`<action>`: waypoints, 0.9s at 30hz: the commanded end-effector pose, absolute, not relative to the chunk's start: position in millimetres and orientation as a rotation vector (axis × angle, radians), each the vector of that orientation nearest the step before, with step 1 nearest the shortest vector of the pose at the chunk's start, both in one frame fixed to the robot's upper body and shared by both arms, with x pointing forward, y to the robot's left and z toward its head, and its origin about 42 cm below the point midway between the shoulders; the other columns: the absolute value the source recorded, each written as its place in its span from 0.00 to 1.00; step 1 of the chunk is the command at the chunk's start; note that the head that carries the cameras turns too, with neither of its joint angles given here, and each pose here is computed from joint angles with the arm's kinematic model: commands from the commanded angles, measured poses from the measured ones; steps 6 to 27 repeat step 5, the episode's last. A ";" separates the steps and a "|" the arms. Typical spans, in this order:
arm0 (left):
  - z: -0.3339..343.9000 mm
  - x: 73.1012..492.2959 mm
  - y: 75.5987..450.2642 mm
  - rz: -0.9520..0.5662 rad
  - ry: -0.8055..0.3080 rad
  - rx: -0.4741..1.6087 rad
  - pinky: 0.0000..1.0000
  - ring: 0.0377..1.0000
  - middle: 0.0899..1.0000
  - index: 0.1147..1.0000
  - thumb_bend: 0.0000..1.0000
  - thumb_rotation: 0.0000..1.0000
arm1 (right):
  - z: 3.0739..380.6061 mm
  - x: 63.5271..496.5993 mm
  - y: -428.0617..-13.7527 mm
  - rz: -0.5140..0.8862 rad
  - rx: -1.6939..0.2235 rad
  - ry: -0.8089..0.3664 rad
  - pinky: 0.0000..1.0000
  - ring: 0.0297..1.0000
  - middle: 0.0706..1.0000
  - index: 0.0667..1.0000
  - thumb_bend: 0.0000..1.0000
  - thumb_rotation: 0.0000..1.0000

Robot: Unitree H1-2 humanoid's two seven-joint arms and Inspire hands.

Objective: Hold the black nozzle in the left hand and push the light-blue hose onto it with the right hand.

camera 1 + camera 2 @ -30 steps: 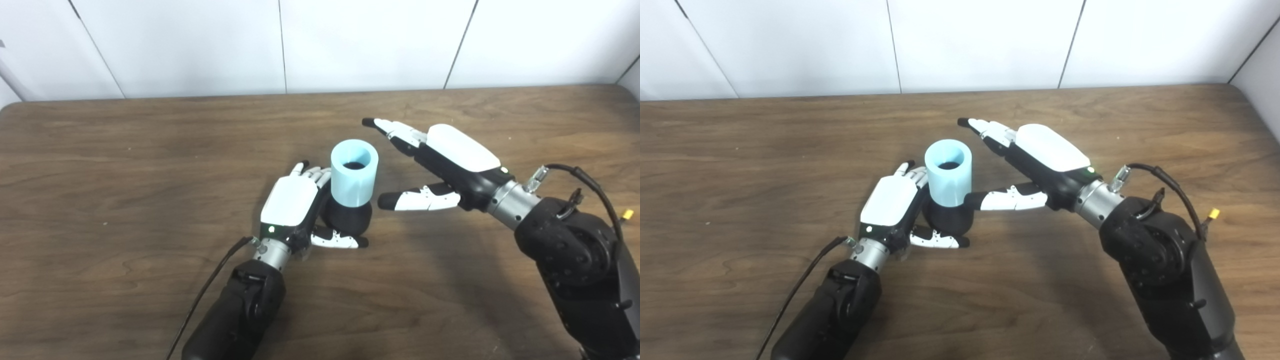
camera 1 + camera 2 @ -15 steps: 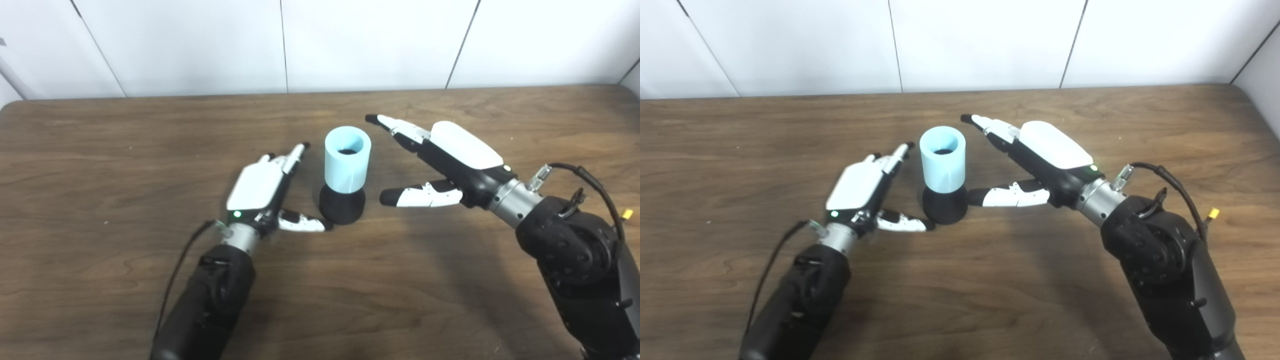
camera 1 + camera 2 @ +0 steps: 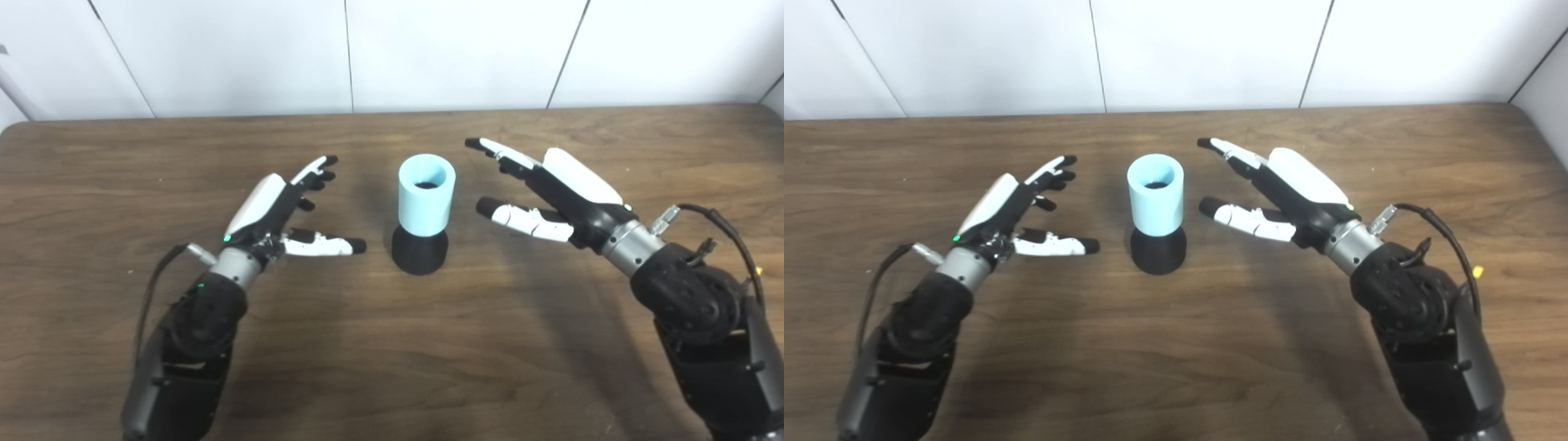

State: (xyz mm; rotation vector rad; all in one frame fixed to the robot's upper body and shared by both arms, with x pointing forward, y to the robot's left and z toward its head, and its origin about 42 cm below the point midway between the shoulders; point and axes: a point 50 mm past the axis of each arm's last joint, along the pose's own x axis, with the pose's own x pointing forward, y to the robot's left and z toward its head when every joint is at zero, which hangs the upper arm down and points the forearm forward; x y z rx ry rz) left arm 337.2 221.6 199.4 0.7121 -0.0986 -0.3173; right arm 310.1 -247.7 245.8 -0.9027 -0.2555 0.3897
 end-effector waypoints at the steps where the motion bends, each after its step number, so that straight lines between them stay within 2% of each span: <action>1: 215.7 335.1 229.8 -0.265 -0.174 0.684 0.76 0.86 0.86 0.90 1.00 0.37 | 251.2 314.3 -253.4 0.319 -0.865 -0.286 0.83 0.92 0.93 0.92 0.41 1.00; 3: 213.6 331.0 236.2 -0.217 -0.187 0.638 0.75 0.85 0.85 0.87 0.99 0.39 | 244.3 316.5 -254.3 0.290 -0.833 -0.270 0.83 0.91 0.93 0.92 0.41 1.00; 5: 210.1 326.3 241.9 -0.162 -0.198 0.584 0.78 0.83 0.84 0.85 0.92 0.38 | 235.9 318.4 -253.6 0.253 -0.789 -0.252 0.83 0.90 0.92 0.91 0.43 1.00; 27: 210.1 326.3 241.9 -0.162 -0.198 0.584 0.78 0.83 0.84 0.85 0.92 0.38 | 235.9 318.4 -253.6 0.253 -0.789 -0.252 0.83 0.90 0.92 0.91 0.43 1.00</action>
